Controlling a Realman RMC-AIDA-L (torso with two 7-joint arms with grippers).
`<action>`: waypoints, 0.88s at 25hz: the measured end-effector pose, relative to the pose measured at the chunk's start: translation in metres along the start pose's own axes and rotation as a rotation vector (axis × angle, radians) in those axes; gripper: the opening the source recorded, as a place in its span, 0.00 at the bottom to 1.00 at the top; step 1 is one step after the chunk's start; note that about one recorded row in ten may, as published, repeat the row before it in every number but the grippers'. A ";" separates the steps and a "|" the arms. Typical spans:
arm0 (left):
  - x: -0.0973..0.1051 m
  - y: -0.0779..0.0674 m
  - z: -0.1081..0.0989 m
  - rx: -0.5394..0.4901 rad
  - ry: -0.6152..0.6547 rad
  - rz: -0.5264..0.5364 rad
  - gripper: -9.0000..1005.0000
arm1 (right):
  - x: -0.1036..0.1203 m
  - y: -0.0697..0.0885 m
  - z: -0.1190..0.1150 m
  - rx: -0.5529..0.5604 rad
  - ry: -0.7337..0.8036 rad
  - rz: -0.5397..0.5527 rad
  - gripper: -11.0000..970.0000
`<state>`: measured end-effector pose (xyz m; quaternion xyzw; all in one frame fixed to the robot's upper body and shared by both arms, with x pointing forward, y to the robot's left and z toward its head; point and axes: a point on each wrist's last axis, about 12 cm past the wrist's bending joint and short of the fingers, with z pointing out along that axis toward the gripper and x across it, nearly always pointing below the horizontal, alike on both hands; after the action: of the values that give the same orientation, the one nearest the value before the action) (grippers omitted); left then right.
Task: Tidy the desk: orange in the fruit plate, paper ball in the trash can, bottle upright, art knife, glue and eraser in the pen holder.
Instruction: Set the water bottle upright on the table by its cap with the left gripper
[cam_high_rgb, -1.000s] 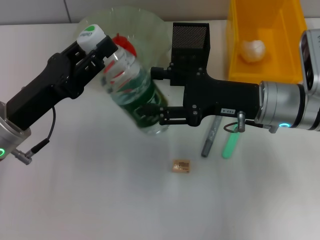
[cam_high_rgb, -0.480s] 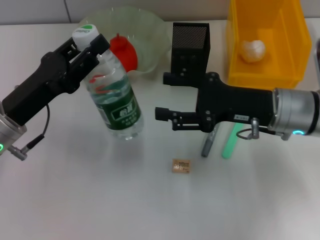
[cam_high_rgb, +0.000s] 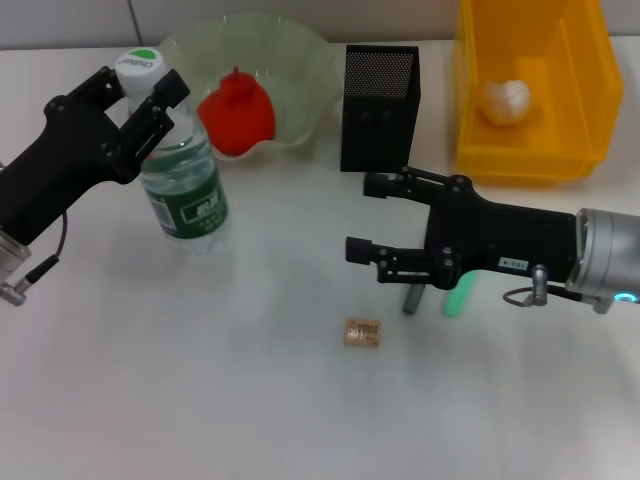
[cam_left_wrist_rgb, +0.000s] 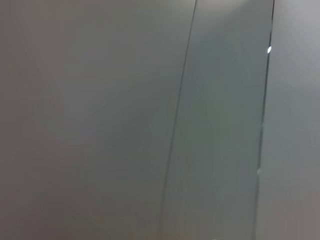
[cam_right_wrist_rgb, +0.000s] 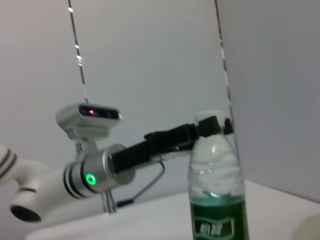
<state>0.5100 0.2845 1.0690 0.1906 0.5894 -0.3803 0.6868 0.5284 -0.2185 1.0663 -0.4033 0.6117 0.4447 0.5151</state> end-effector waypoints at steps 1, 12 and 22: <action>0.000 0.000 0.000 0.000 0.000 0.000 0.44 | 0.002 0.000 -0.003 0.011 0.011 0.000 0.85; 0.008 0.009 0.000 -0.110 0.045 0.154 0.44 | 0.017 -0.004 -0.023 0.117 0.102 0.029 0.85; 0.019 0.015 0.008 -0.201 0.085 0.181 0.44 | 0.022 -0.004 -0.025 0.137 0.124 0.039 0.85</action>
<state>0.5269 0.2828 1.0503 0.1891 0.6334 -0.2476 0.7084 0.5228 -0.2443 1.0462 -0.3819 0.6792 0.3859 0.4940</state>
